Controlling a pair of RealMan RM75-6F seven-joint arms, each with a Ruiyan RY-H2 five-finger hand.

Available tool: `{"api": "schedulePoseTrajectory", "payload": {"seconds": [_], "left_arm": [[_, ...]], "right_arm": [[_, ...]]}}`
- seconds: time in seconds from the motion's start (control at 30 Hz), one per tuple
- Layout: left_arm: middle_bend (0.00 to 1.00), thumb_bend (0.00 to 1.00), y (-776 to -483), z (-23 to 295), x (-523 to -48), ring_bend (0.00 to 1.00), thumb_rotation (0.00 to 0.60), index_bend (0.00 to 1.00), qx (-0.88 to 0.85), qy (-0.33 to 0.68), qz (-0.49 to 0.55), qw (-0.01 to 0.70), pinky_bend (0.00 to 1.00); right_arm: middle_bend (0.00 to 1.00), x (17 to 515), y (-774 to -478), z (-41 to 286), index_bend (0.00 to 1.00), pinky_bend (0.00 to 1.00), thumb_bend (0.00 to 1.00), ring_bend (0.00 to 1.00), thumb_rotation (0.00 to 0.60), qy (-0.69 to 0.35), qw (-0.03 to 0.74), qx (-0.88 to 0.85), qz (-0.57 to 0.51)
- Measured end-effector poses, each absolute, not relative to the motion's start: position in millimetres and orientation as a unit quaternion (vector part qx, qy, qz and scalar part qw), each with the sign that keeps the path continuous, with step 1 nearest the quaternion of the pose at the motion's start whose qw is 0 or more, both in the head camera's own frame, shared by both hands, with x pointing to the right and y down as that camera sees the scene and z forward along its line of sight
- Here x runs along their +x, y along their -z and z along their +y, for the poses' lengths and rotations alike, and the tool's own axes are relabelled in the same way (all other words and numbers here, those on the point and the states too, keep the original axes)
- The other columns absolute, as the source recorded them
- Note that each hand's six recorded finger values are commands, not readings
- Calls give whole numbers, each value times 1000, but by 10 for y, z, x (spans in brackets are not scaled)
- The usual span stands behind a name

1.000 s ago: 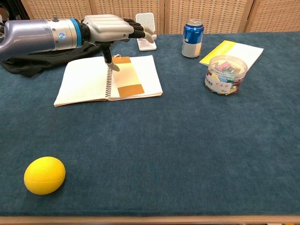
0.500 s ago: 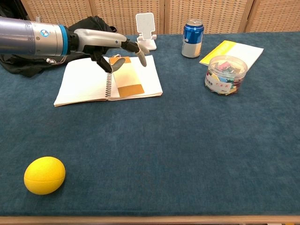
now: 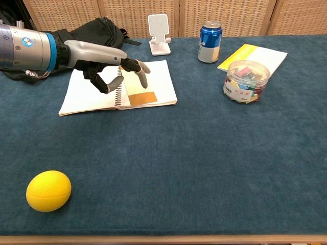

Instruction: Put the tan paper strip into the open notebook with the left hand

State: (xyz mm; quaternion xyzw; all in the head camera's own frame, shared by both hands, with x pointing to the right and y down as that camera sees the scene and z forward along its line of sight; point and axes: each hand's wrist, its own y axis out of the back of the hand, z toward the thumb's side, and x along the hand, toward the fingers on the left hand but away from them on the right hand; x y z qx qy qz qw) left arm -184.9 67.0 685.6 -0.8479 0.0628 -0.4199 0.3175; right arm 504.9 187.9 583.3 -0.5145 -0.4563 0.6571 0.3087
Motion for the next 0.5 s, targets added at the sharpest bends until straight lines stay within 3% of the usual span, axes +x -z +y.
{"api": "schedulePoseTrajectory", "payload": {"seconds": [0.5], "left_arm": [[0, 816, -7052, 873, -1772, 0, 600, 250, -870, 412, 78, 260, 81]], "right_arm": [[0, 5063, -5856, 1887, 0, 0, 0, 0, 600, -660, 305, -514, -454]]}}
